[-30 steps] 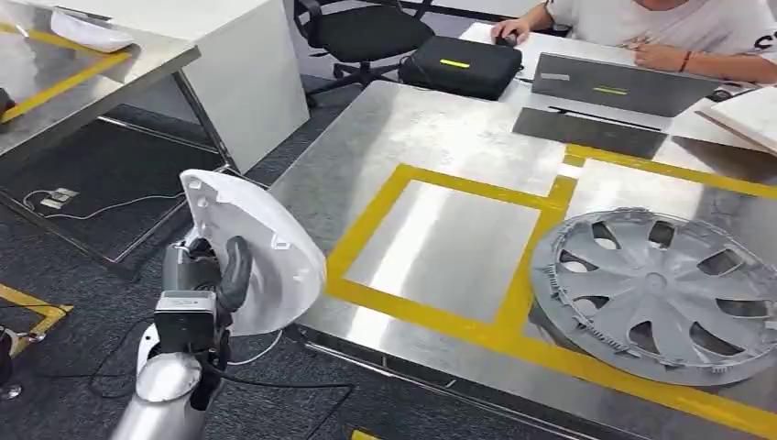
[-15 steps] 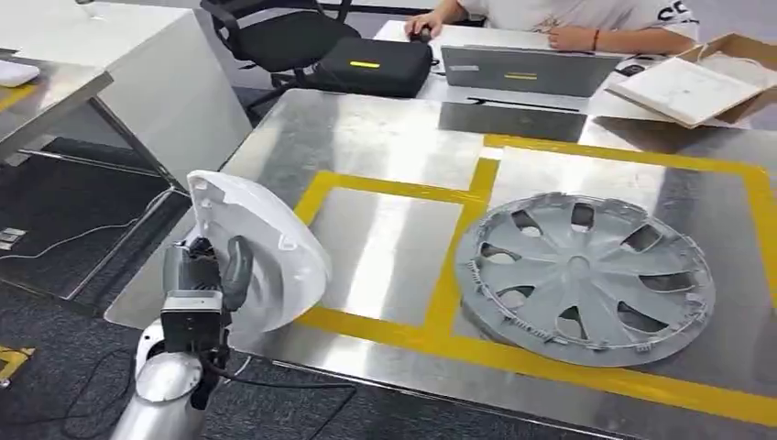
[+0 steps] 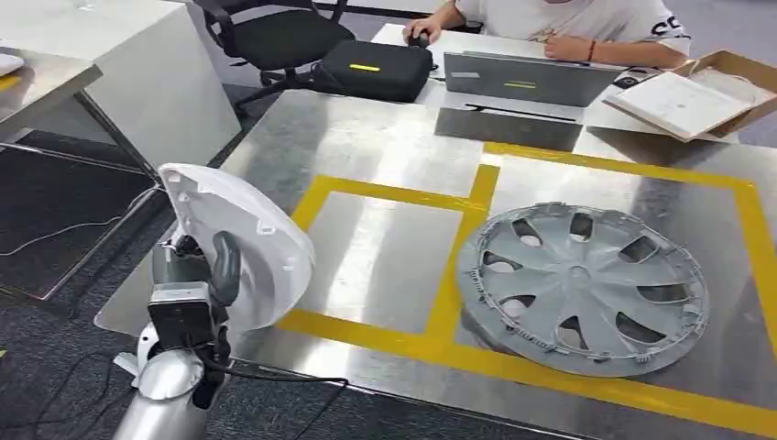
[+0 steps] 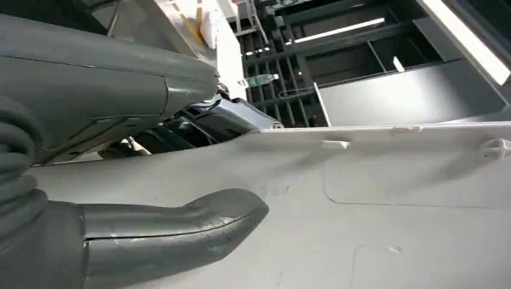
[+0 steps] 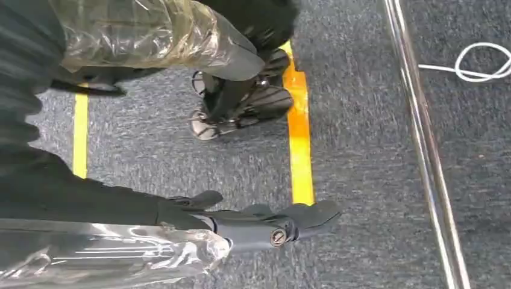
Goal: Take the parts from the cabinet and place them on the table.
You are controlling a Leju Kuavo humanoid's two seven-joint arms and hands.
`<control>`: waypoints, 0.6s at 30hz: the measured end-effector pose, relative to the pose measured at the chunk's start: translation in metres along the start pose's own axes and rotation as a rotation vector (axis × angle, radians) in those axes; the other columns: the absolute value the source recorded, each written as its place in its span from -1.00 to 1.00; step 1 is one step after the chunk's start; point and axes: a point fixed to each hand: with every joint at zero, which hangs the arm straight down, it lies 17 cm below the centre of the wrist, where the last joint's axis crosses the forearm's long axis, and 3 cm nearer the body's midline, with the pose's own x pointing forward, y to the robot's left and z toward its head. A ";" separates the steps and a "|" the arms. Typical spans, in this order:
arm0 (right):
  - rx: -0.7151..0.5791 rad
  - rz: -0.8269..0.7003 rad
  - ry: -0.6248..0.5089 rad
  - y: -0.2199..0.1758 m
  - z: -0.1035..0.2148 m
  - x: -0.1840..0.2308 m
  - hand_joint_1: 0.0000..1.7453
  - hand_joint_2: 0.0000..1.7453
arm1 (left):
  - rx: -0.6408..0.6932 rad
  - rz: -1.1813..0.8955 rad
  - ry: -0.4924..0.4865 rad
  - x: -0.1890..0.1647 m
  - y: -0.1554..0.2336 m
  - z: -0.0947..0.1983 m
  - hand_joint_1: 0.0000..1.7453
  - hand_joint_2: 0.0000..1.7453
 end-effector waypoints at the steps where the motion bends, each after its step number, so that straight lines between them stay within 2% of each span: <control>1: -0.001 0.001 0.001 -0.001 0.000 -0.001 -1.00 1.00 | 0.003 -0.003 0.003 -0.001 0.001 0.000 1.00 1.00; 18: -0.012 0.005 -0.016 -0.003 -0.001 0.004 -1.00 1.00 | 0.032 -0.021 0.011 -0.004 0.008 0.000 1.00 1.00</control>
